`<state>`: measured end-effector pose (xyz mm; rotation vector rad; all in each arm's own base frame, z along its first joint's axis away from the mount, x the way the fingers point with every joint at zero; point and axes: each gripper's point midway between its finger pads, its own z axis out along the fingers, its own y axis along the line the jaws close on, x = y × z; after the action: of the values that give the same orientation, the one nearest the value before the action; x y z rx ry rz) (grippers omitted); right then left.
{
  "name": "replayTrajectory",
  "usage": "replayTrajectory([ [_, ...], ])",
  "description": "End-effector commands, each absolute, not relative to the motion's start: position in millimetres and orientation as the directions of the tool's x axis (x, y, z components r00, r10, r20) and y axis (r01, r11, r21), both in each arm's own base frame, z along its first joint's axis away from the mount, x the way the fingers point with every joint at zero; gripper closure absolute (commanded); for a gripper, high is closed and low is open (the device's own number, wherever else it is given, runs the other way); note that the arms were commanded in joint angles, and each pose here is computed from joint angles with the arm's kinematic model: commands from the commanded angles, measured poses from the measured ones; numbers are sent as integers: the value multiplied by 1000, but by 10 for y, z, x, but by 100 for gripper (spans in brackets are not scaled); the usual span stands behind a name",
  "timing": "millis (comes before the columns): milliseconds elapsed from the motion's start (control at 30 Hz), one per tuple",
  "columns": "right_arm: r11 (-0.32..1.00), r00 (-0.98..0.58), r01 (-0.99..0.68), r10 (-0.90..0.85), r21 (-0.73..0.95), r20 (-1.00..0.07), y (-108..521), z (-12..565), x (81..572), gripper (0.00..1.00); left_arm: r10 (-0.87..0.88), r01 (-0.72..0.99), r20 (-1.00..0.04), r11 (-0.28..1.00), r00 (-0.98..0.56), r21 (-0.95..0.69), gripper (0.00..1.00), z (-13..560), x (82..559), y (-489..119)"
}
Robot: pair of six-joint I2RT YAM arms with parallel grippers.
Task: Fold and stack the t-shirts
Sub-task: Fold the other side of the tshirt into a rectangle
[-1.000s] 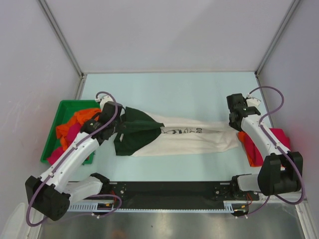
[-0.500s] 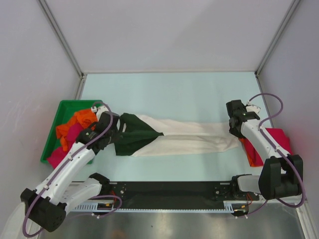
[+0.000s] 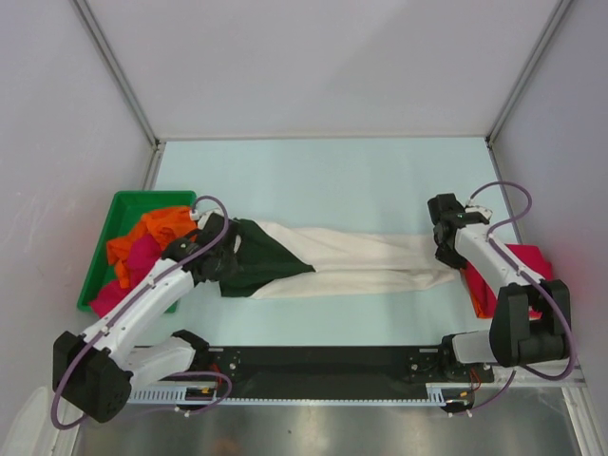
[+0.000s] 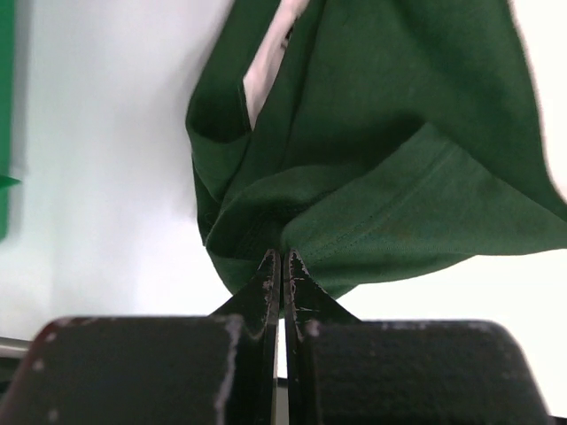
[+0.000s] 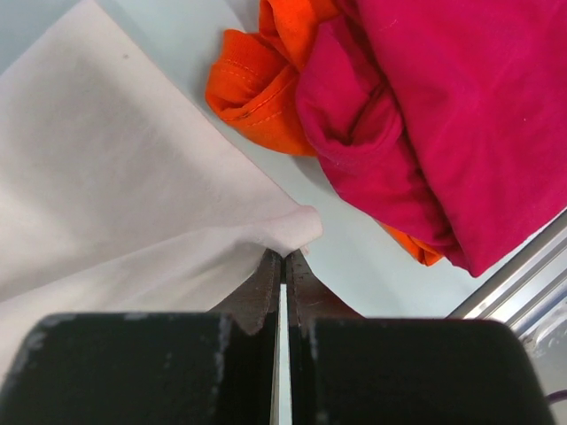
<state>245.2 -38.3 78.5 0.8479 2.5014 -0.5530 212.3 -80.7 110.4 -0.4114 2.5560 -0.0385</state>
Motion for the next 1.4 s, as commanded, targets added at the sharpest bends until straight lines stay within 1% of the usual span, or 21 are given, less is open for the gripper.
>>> replayTrajectory([
  [0,708,-713,660,484,-252,-507,-446,714,2426,100,-321,-286,-460,947,-828,-147,100,939,2130,-955],
  [533,673,-690,702,561,-234,-458,-545,498,2386,100,-350,-333,-373,936,-859,-112,100,474,2268,-974],
  [700,671,-700,699,573,-248,-425,-524,365,2365,100,-349,-338,-360,936,-865,-93,100,376,2294,-940],
  [900,671,-704,697,574,-253,-418,-522,309,2350,100,-349,-345,-348,935,-870,-75,100,317,2308,-903],
  [933,670,-702,698,574,-251,-422,-528,323,2358,98,-345,-344,-355,937,-869,-68,100,332,2318,-888],
  [967,672,-700,699,571,-246,-429,-528,344,2369,94,-346,-342,-375,936,-860,-81,96,397,2361,-896],
  [1000,672,-694,702,569,-237,-441,-529,373,2387,91,-344,-338,-388,937,-855,-87,88,440,2385,-901],
  [1033,676,-683,705,565,-215,-463,-520,425,2424,87,-340,-336,-407,938,-848,-85,84,493,2412,-879],
  [1067,687,-679,699,552,-198,-484,-499,484,2462,79,-343,-334,-426,937,-837,-98,81,564,2448,-884],
  [1100,692,-668,699,543,-180,-508,-479,558,2514,73,-349,-327,-465,936,-813,-131,64,727,2521,-905],
  [1133,697,-647,701,533,-150,-545,-467,680,2573,66,-352,-325,-491,935,-797,-143,57,830,2555,-899],
  [1167,713,-642,689,514,-134,-569,-411,762,2631,51,-359,-318,-524,933,-772,-171,50,993,2636,-920],
  [1200,718,-621,688,509,-105,-596,-384,886,2715,44,-369,-308,-556,929,-745,-204,40,1156,2676,-933],
  [1233,721,-603,688,502,-86,-620,-372,997,2761,34,-368,-300,-576,930,-730,-214,36,1257,2711,-934],
  [1300,735,-592,675,487,-65,-642,-288,1126,2846,26,-373,-285,-615,928,-694,-241,25,1523,2818,-955],
  [1333,737,-576,674,483,-49,-659,-266,1255,2916,21,-372,-281,-625,928,-686,-244,24,1590,2848,-957],
  [1367,744,-578,667,479,-44,-661,-231,1280,2950,20,-377,-275,-642,926,-668,-258,23,1705,2903,-976],
])
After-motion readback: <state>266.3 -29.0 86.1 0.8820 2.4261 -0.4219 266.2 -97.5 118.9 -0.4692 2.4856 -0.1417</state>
